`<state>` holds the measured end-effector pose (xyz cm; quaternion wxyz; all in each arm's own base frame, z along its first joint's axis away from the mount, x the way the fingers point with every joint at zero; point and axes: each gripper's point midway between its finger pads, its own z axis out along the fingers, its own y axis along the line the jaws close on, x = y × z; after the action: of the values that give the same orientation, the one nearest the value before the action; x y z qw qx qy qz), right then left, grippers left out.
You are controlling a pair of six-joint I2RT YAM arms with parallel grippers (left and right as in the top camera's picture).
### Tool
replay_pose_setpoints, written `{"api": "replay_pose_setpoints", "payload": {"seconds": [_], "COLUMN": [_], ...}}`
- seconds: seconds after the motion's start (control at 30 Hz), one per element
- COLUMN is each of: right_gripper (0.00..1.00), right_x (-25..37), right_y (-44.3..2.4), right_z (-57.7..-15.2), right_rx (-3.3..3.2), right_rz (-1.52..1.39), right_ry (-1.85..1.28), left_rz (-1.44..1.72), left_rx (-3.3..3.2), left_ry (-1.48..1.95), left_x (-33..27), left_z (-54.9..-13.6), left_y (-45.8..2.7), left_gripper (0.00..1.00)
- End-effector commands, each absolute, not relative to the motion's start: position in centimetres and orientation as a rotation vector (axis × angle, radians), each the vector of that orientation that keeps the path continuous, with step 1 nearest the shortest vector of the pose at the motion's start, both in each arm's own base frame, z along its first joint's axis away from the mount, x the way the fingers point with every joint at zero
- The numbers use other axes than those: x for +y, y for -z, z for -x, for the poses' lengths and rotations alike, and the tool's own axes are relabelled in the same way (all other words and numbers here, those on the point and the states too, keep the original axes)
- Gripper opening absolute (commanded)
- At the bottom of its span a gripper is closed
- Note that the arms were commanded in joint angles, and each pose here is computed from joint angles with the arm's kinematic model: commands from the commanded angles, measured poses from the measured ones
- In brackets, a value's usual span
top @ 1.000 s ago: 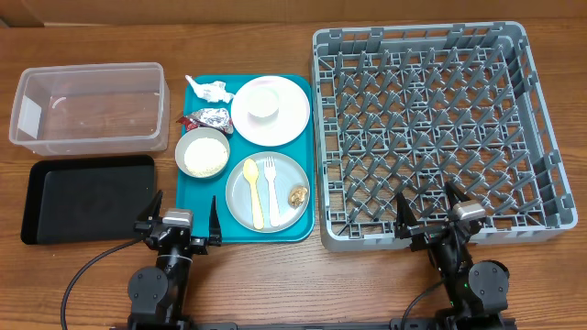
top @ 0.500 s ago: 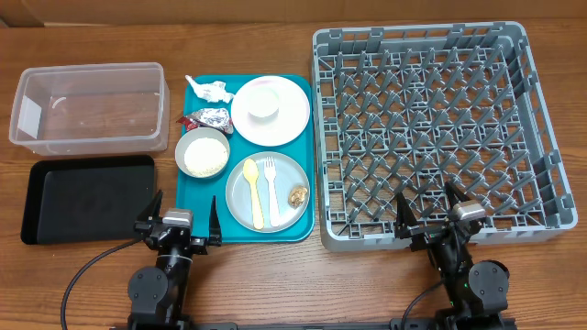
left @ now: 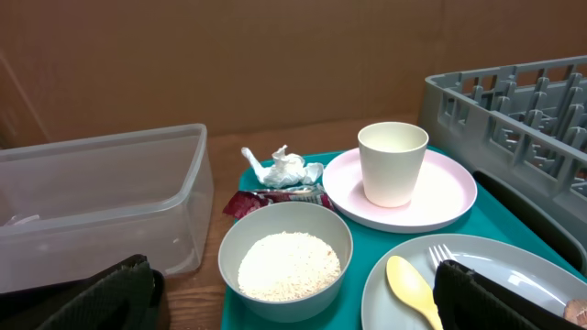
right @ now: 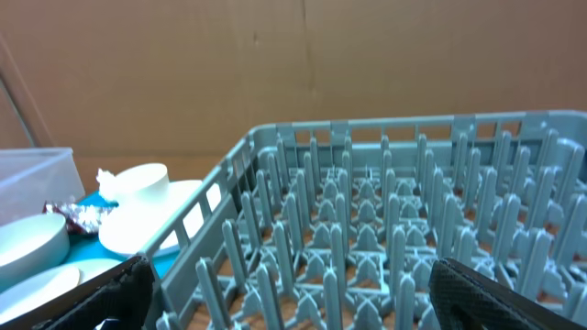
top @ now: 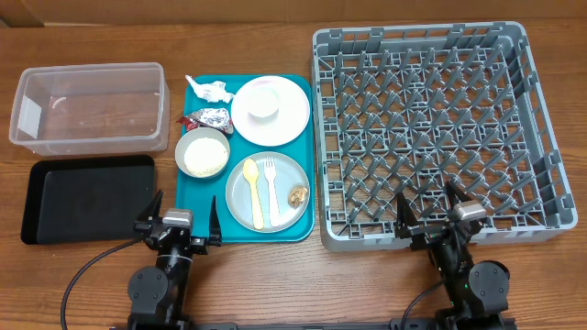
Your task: Sort waste into correct bins and load items into the dishwasher rack
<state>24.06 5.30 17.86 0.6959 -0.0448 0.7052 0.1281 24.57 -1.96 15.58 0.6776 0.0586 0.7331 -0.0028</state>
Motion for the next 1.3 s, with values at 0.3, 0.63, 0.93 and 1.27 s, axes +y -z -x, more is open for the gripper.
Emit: {"api": "replay_pose_setpoints", "payload": {"seconds": [0.3,0.63,0.93,1.27], "right_gripper": [1.0,1.0,1.0,1.0], "right_x": [8.4,8.3,8.5,9.9], "right_y": [-18.9,-25.0,-31.1,-30.5], "right_z": [-22.9,-21.1,-22.1,-28.5], "right_rx": [1.517,1.511,1.903,2.454], "right_rz": [0.23,0.072,-0.011,-0.002], "right_ry": [-0.461,-0.647,-0.645,-0.586], "left_rz": [-0.141,-0.128,-0.035,-0.037], "left_rx": [1.635,1.391,1.696,2.186], "left_ry": [0.11,0.311,0.258,0.336], "left_x": [-3.2,-5.0,-3.6,-5.2], "left_z": [-24.4,-22.2,-22.2,-27.4], "left_y": [-15.8,-26.5,-33.8,-36.7], "left_gripper": [1.0,1.0,1.0,1.0]}}
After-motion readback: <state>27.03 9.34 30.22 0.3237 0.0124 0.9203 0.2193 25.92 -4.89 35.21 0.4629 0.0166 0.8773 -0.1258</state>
